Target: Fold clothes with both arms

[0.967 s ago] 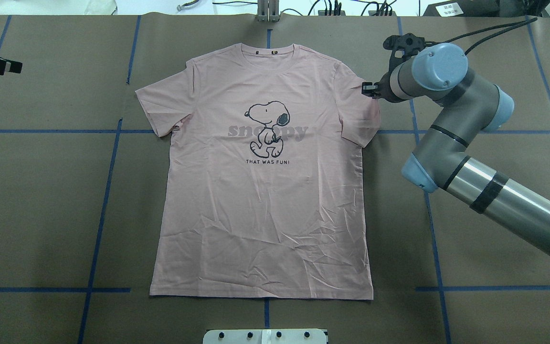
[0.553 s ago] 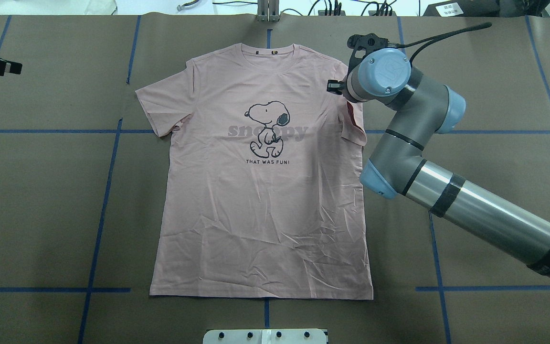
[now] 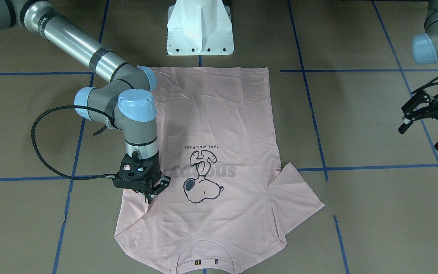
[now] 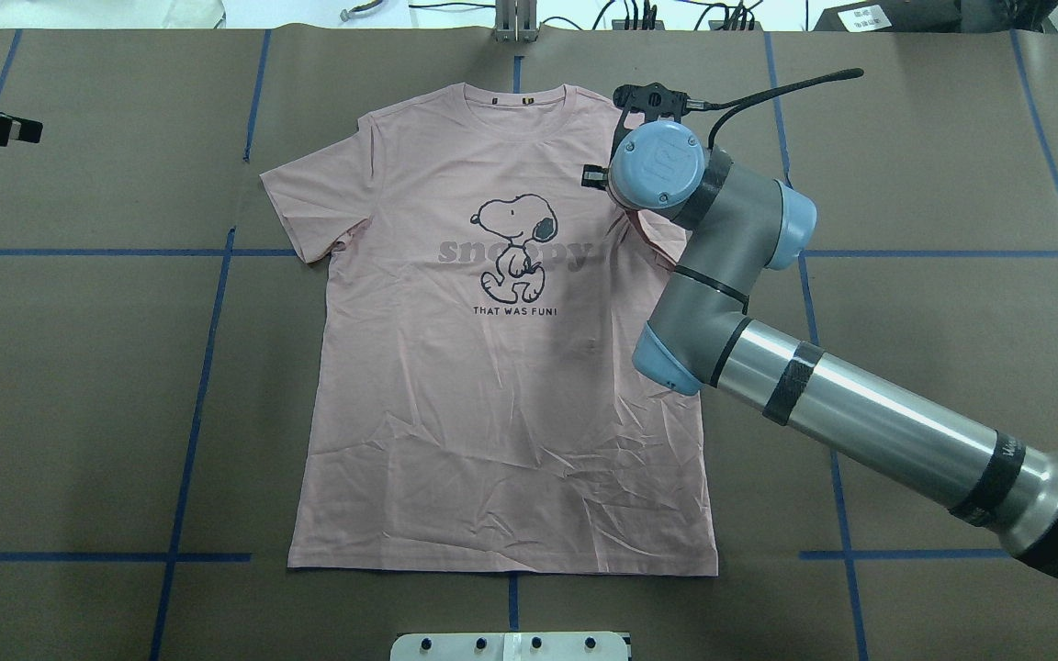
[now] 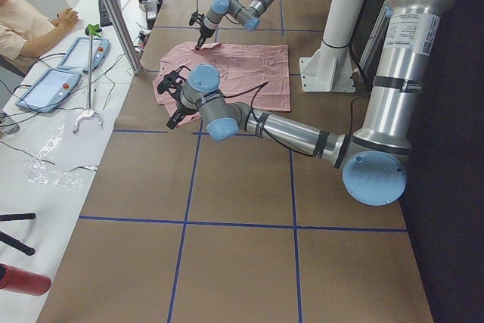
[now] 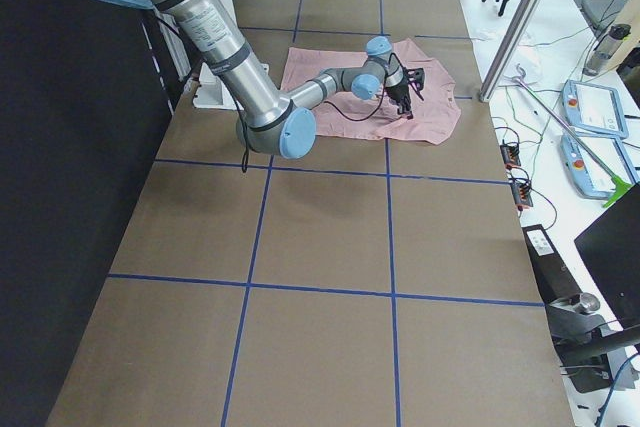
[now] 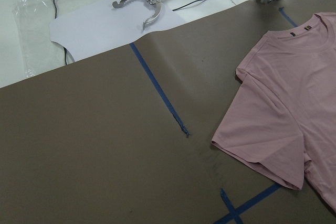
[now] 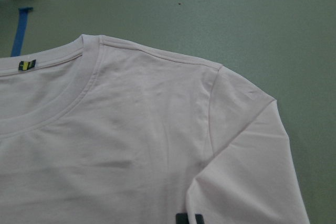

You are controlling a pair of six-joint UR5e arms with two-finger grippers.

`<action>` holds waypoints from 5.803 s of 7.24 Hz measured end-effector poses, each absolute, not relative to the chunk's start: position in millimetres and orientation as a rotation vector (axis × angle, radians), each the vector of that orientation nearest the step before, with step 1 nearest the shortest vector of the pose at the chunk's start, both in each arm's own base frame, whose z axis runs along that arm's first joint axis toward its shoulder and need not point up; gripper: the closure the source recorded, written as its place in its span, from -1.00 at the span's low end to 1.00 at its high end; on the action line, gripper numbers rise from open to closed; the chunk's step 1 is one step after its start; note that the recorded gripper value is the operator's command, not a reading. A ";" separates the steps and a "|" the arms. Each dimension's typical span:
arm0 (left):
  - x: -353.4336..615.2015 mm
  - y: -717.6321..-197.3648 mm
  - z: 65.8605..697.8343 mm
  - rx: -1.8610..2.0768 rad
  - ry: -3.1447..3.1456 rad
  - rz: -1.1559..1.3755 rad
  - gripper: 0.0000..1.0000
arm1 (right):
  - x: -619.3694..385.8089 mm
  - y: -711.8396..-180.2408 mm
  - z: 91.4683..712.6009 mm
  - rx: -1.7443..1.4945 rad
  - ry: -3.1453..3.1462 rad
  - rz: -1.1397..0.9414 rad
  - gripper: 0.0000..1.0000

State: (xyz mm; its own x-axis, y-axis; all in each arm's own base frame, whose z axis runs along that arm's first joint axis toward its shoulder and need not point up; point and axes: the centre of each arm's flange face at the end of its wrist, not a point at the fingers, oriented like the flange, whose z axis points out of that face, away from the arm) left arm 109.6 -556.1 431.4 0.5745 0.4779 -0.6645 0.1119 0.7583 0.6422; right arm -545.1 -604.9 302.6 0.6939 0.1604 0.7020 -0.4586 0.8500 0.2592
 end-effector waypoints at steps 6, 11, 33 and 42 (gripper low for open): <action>151.3 -560.1 425.4 0.660 0.955 0.174 -0.71 | -464.7 -643.4 258.2 0.345 -0.797 0.205 -1.00; 269.5 -605.1 411.6 0.555 0.959 -0.056 -0.38 | -238.3 -606.5 344.7 0.336 -0.852 -0.028 -1.00; 397.9 -619.4 416.5 0.598 0.884 -0.145 1.00 | -228.4 -598.0 362.6 0.336 -0.827 -0.015 -1.00; 459.1 -594.8 292.9 0.388 0.797 -0.270 1.00 | -230.5 -597.8 362.1 0.339 -0.823 -0.015 -1.00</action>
